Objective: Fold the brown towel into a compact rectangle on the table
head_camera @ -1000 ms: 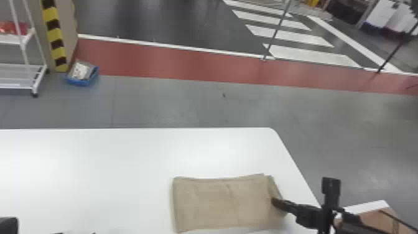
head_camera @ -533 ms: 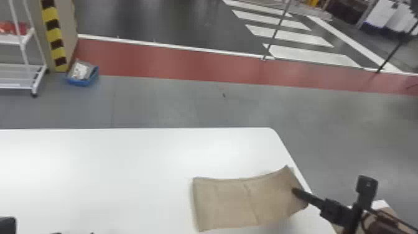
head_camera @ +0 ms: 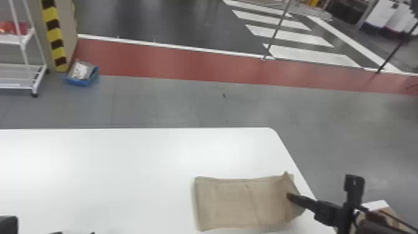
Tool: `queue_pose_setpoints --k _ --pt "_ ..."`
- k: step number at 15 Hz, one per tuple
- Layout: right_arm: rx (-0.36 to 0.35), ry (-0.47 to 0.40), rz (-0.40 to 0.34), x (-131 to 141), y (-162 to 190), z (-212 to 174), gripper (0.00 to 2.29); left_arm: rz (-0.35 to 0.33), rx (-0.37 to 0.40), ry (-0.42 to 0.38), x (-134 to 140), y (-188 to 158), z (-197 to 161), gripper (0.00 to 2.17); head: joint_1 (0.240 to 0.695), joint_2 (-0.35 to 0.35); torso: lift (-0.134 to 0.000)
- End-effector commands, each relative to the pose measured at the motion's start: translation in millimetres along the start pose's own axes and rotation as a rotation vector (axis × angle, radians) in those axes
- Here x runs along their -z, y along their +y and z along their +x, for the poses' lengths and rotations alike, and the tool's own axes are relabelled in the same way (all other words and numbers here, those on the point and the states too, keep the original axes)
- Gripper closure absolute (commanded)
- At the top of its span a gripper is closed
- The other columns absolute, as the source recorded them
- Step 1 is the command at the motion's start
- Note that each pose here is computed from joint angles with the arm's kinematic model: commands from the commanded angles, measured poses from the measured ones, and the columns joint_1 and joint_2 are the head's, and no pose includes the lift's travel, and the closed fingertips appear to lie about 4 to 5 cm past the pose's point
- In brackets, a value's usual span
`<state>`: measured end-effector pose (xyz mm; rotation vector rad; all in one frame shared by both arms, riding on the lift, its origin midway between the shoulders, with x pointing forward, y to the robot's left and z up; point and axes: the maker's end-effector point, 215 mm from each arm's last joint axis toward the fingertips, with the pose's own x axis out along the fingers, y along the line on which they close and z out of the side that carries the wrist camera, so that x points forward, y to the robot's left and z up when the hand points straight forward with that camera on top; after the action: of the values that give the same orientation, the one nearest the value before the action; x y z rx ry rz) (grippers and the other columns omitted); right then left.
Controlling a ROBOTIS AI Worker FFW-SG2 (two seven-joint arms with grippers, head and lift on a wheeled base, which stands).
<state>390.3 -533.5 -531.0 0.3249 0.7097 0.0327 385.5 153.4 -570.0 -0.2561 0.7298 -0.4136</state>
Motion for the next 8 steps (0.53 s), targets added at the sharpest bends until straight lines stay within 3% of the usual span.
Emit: queue_pose_setpoints --k 1,5,8 --pt "0.025 0.014 -0.001 4.1 -14.8 -6.5 0.1 0.002 0.0 -0.002 -2.3 0.5 0.7 0.09 0.695 -0.35 0.0" --pt "0.07 0.014 0.013 4.3 -43.5 -25.0 0.08 0.004 0.006 0.006 -1.8 -1.6 6.3 0.08 0.695 -0.35 0.0" --pt "0.112 0.03 -0.025 3.2 -65.4 -28.9 0.11 0.007 0.008 0.002 -5.0 -2.6 8.2 0.08 0.695 -0.35 0.0"
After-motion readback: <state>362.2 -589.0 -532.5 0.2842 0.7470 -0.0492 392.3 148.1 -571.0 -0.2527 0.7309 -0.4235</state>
